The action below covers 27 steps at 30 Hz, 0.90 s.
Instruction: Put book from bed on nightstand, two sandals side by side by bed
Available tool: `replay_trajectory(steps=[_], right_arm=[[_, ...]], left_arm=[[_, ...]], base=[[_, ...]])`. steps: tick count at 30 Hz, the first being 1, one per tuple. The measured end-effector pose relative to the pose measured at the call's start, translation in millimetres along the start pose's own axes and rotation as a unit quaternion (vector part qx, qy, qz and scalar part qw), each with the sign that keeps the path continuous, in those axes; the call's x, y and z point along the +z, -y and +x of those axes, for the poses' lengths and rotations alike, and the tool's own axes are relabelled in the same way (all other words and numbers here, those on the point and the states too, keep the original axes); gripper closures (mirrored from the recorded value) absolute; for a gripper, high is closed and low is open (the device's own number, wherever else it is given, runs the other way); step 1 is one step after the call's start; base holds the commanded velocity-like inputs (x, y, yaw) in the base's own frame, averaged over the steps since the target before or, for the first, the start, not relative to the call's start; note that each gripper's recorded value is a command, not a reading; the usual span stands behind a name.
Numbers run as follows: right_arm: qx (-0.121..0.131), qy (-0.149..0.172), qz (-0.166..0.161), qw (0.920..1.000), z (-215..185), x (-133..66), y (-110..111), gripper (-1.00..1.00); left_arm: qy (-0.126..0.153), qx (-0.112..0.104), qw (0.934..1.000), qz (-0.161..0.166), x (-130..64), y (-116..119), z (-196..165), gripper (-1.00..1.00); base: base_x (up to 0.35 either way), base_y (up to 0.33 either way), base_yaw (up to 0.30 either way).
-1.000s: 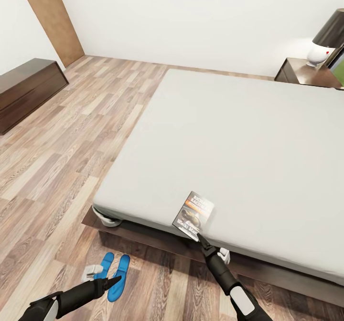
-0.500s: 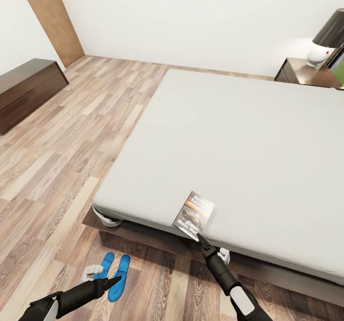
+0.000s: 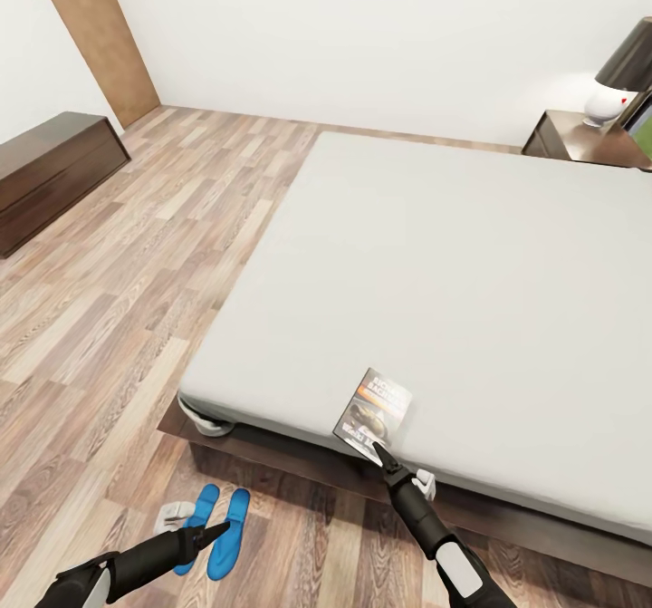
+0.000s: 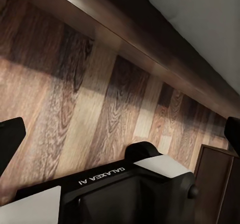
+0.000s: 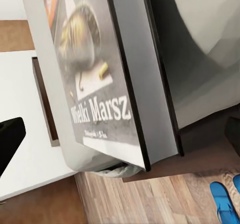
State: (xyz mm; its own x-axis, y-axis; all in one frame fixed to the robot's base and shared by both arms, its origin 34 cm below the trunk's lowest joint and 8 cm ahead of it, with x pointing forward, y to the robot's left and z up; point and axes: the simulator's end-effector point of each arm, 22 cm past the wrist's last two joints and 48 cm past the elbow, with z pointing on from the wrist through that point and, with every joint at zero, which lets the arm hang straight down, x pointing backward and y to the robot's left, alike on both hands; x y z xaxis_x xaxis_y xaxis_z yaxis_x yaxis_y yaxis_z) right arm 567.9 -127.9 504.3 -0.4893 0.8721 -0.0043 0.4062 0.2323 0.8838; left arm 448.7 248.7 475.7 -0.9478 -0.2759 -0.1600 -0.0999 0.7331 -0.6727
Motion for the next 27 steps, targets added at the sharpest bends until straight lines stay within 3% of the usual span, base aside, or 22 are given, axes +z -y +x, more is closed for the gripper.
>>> replay_trajectory(steps=[9, 10, 27], right_arm=[[0.0, 0.0, 0.0, 1.0, 0.0, 0.0, 0.0, -1.0], [0.0, 0.0, 0.0, 1.0, 0.0, 0.0, 0.0, 1.0], [0.0, 0.0, 0.0, 1.0, -0.1, 0.0, -0.2, 1.0]], left_arm=[[0.0, 0.0, 1.0, 0.0, 0.0, 0.0, 0.0, -1.0], [0.0, 0.0, 1.0, 0.0, 0.0, 0.0, 0.0, -1.0], [0.0, 0.0, 1.0, 0.0, -0.1, 0.0, 0.6, -1.0]], base=[[0.0, 0.0, 0.0], [0.0, 0.0, 0.0], [0.0, 0.0, 0.0]])
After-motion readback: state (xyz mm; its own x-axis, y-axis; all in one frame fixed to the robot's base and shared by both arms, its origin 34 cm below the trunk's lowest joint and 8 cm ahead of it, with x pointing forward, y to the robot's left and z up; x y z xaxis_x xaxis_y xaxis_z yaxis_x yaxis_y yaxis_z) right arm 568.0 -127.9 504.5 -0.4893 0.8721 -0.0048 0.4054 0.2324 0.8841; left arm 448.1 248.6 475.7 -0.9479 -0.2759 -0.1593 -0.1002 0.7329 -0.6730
